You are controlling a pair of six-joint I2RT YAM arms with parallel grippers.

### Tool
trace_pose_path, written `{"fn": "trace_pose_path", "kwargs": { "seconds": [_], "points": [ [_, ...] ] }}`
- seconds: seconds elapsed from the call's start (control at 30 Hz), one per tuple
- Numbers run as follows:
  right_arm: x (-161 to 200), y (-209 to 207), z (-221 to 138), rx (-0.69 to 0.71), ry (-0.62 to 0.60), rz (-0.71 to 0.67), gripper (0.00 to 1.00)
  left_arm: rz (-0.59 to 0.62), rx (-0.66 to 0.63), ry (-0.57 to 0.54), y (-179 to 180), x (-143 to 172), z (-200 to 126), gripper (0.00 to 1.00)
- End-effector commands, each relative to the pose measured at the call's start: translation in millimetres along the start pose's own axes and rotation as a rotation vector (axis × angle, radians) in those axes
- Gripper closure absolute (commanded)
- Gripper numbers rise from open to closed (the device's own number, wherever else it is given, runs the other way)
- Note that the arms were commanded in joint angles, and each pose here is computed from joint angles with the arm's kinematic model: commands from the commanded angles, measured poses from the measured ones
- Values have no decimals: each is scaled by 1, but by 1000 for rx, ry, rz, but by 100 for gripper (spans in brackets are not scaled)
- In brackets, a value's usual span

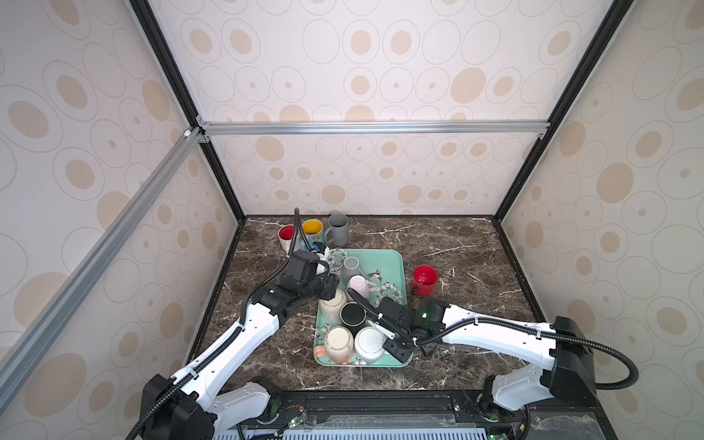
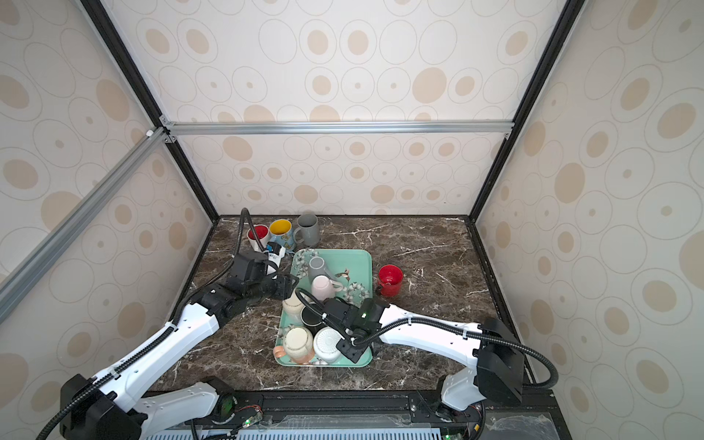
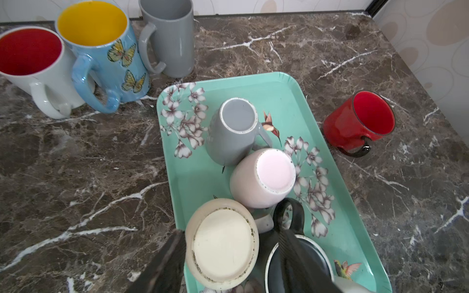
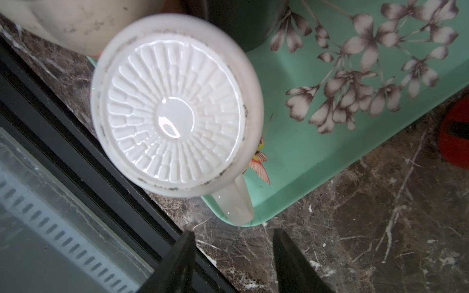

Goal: Turn the mug right side up
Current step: Pick up the mug from the tray.

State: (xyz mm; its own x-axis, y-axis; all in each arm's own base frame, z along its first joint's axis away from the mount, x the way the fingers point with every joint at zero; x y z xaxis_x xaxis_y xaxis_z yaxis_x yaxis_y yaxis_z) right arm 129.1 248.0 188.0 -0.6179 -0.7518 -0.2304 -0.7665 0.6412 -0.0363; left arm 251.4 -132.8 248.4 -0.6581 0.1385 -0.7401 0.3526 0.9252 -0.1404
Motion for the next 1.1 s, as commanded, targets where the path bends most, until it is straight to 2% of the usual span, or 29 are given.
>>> {"fn": "trace_pose_path", "kwargs": {
  "seconds": [0.0, 0.3, 0.53, 0.77, 1.07],
  "points": [
    [0, 1, 2, 15, 34, -52, 47, -7, 21, -29, 1, -5, 0, 40],
    [-4, 7, 20, -9, 86, -70, 47, -7, 34, -17, 4, -6, 12, 39],
    [-6, 8, 32, -2, 93, -77, 58, -6, 39, 4, 4, -9, 21, 37],
    [-9, 9, 41, -4, 69, -95, 58, -21, 47, 18, 4, -9, 29, 37],
    [-3, 6, 44, 13, 66, -69, 78, -26, 39, 27, 5, -10, 32, 36]
  ]
}}
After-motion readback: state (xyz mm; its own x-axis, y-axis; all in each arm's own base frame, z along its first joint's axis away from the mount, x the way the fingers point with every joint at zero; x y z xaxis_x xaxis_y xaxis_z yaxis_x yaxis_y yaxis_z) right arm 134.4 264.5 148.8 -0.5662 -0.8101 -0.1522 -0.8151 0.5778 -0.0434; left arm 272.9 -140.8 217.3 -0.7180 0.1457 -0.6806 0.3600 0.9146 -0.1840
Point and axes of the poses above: each gripper's point midway between its finger pads, its own z axis out along the fingers, its own y axis along the line the jaws close on, x = y × z, the point moved 8 cm from there along -z, back along the fingers, and after that the axes turned 3 degrees about z, right-handed, at the moved point
